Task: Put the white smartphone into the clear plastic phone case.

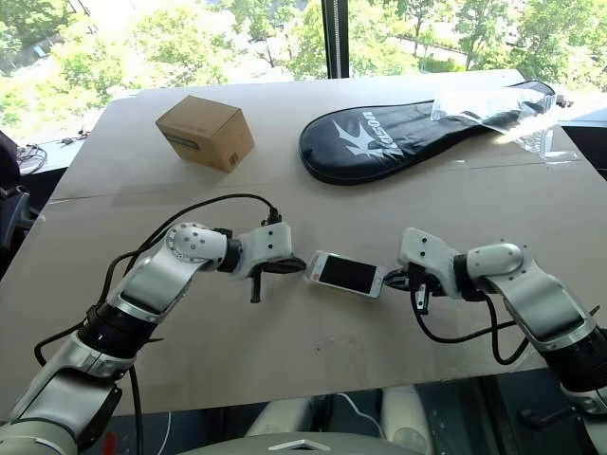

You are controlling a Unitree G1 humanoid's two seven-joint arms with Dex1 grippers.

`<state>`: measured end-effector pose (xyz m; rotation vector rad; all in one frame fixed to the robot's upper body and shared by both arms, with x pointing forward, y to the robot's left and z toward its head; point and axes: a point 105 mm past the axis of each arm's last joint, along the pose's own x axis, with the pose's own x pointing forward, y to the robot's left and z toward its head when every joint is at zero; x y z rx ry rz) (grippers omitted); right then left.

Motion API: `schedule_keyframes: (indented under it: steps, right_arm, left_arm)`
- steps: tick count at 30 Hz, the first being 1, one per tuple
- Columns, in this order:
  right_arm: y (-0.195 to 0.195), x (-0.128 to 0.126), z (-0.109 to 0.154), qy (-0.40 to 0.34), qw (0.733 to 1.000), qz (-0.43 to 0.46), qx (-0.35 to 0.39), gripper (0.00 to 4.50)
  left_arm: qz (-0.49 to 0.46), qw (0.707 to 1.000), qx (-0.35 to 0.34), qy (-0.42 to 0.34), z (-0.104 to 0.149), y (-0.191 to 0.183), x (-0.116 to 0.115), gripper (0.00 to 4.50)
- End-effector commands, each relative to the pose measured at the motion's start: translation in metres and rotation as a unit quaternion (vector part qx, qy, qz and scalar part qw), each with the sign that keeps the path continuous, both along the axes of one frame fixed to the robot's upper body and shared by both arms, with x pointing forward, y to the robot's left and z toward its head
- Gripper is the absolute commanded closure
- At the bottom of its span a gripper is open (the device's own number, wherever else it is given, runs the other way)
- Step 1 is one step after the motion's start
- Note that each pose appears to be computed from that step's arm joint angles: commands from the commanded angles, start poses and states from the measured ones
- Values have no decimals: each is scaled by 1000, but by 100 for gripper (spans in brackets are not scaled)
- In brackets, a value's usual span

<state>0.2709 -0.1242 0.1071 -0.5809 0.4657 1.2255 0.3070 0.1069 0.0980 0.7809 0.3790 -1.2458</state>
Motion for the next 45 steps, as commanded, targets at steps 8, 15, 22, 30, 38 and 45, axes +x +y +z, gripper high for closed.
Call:
schedule_keyframes:
  steps: [8, 15, 22, 30, 38, 45]
  right_arm:
    - [31, 5, 5, -29, 999, 32, 13, 446]
    - [9, 2, 29, -41, 997, -8, 70, 446]
    - [-9, 0, 21, -71, 990, -50, 114, 446]
    - [-7, -9, 10, -53, 960, -77, 266, 446]
    - [-3, -10, -9, -32, 952, -55, 299, 446]
    - [-20, -18, -93, 69, 983, -83, 150, 446]
  left_arm:
    - [-33, 999, -27, 8, -1, -30, -9, 450]
    - [20, 998, -2, -54, 27, 9, 22, 450]
    - [-43, 986, -161, -30, 48, -53, 9, 450]
    - [-71, 988, -135, 37, -3, -67, -10, 450]
    - [-53, 992, -105, 37, -22, -53, -3, 450]
    - [-42, 994, -98, 30, -23, -47, 0, 450]
